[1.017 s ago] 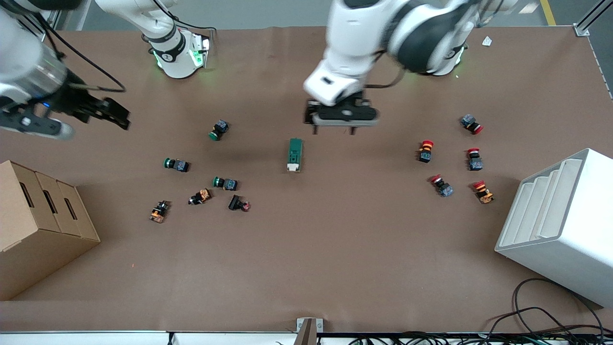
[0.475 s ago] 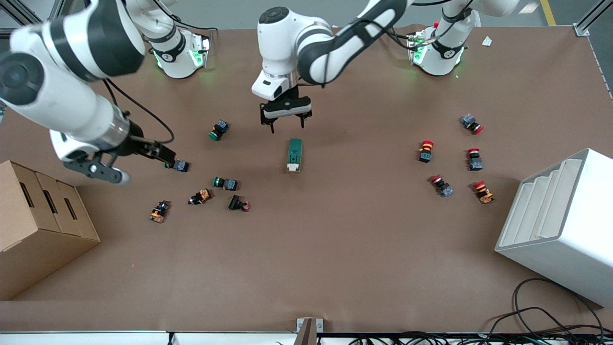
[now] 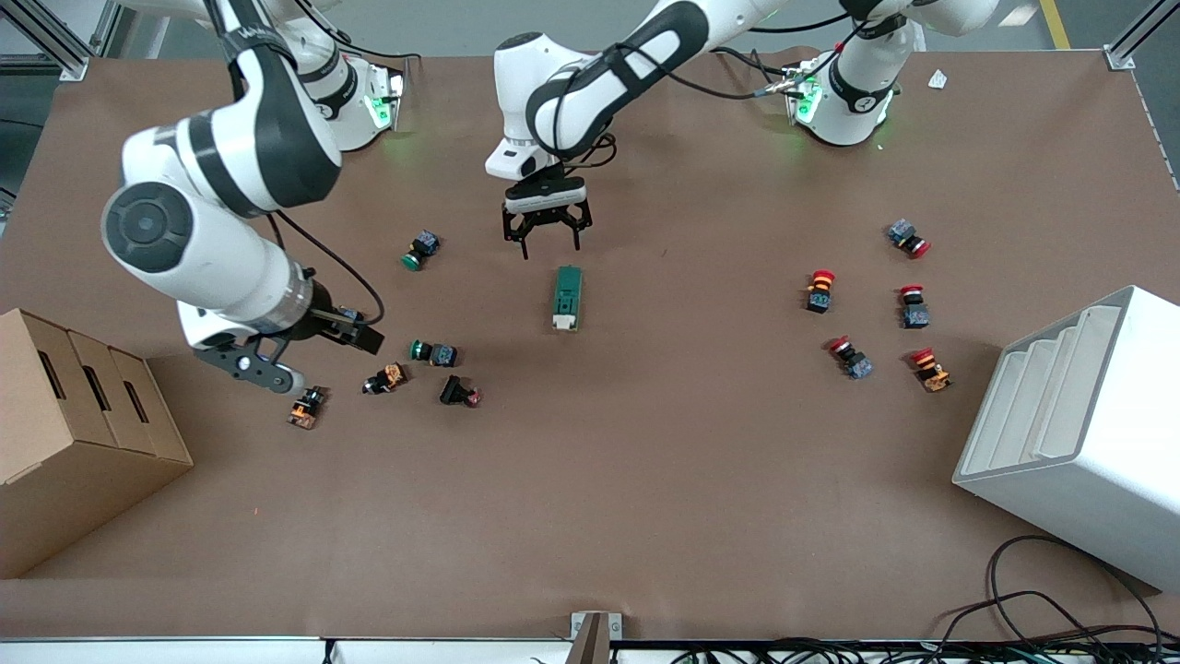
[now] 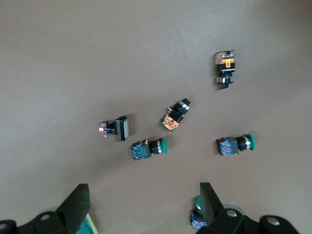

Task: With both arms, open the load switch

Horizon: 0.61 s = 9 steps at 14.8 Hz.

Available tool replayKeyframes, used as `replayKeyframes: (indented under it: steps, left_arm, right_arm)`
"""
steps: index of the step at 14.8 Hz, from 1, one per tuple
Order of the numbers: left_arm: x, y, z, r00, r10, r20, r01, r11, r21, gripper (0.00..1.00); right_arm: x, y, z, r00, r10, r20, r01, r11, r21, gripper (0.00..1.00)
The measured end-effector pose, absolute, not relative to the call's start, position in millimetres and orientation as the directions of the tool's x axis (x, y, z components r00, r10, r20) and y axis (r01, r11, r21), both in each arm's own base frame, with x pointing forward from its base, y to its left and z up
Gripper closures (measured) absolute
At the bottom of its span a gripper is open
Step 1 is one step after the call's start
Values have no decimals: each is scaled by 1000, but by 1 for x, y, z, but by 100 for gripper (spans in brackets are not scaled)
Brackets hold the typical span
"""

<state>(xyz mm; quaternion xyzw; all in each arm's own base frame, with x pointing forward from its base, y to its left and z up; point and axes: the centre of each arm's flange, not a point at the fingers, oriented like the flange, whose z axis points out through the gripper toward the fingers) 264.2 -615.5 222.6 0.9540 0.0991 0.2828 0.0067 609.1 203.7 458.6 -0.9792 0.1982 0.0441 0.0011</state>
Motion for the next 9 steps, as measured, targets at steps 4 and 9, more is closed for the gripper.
replayKeyframes:
  steps: [4, 9]
  left_arm:
    - [255, -605, 179, 765, 134, 630, 110, -991, 77, 0]
    - [237, -580, 142, 705, 103, 702, 53, -994, 93, 0]
  right_arm:
    - [607, 245, 437, 921, -384, -70, -385, -923, 2, 0]
    - [597, 303, 395, 811, -582, -62, -582, -813, 14, 0]
